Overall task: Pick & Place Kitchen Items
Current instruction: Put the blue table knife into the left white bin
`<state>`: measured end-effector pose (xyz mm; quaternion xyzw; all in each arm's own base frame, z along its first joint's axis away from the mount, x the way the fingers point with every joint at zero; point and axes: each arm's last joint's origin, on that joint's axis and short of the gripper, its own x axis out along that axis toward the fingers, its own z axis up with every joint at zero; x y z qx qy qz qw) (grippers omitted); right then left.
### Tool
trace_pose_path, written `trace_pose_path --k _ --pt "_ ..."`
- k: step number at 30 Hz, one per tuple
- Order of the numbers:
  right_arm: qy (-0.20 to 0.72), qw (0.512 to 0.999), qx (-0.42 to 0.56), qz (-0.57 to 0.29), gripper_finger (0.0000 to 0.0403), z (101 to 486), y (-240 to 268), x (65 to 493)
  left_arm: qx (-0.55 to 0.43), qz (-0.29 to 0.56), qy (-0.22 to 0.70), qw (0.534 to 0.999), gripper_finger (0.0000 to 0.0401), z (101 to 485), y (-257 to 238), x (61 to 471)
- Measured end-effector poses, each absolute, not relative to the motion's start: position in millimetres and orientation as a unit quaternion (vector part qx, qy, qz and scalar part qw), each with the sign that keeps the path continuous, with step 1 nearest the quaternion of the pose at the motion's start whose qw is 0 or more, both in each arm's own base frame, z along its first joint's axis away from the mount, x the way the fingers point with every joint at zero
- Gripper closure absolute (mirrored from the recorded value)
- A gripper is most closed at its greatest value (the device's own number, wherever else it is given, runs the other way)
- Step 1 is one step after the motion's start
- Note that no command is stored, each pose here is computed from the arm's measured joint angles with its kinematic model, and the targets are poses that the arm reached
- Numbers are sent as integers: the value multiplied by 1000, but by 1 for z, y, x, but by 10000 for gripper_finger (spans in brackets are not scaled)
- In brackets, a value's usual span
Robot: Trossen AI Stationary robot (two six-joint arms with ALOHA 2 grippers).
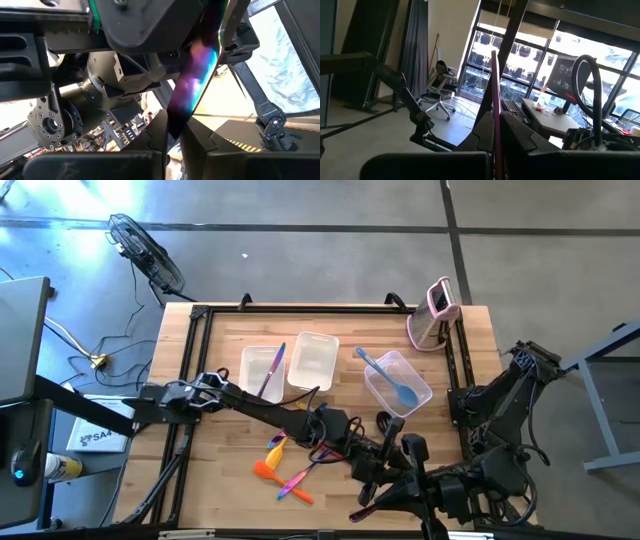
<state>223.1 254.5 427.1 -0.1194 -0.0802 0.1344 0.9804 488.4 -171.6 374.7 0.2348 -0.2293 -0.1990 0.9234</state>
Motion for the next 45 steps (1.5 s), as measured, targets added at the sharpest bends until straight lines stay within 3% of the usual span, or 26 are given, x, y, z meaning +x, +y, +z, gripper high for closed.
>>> trace_pose_path --k 11,22,30,45 --pt "-77 982 -103 141 388 427 255 223 243 -179 -228 926 399 375 -171 489" --pt "-72 983 -89 144 297 426 256 221 233 -170 -219 932 401 374 -171 489" --pt "-74 981 -107 143 252 426 257 221 232 -161 -217 934 401 374 -170 489" --pt "-76 971 -199 105 235 425 265 208 231 -146 -206 940 401 373 -165 492"
